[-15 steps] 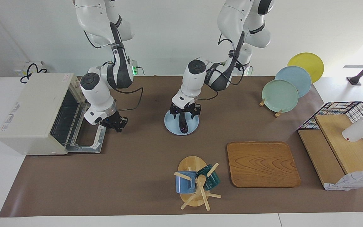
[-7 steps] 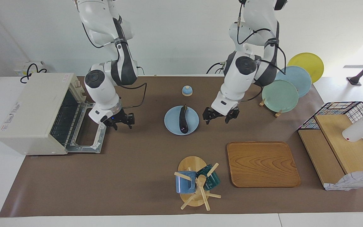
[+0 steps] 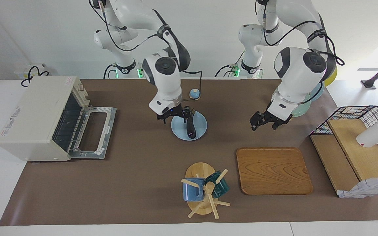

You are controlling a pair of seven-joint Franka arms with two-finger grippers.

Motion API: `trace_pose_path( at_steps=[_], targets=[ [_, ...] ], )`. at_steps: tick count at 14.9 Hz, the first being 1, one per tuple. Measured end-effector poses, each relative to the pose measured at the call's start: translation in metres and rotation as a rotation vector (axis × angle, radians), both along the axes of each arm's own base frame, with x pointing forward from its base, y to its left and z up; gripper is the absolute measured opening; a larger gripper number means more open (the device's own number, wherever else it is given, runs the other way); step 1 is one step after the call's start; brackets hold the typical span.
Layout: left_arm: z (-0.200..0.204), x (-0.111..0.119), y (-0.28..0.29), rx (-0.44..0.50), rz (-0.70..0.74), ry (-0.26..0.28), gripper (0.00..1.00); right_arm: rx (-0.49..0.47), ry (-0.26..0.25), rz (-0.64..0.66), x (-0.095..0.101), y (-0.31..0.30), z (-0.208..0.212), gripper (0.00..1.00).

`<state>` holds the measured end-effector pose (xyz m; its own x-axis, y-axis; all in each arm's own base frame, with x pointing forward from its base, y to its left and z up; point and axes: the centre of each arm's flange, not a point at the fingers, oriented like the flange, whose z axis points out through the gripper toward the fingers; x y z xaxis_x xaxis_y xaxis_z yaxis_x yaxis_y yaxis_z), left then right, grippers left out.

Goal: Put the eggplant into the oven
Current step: 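Withdraw the left gripper to rest while the right gripper reaches the plate, then grasp the blue plate rim with the right gripper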

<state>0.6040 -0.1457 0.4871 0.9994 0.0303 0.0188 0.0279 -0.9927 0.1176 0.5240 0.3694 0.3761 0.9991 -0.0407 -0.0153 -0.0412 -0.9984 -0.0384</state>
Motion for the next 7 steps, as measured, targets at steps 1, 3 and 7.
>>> trace_pose_path(
  at_steps=[1,3,7],
  targets=[
    [0.008,-0.002,0.010,0.014,-0.015,-0.002,1.00,-0.010,-0.004,-0.014,-0.009,0.032,-0.008,0.80],
    [0.028,-0.010,0.028,0.032,-0.042,-0.005,1.00,-0.032,-0.034,-0.021,-0.021,0.081,-0.021,0.78],
    [0.069,-0.033,0.059,0.060,-0.070,0.010,1.00,-0.031,-0.061,0.004,-0.027,0.109,-0.035,0.75]
  ],
)
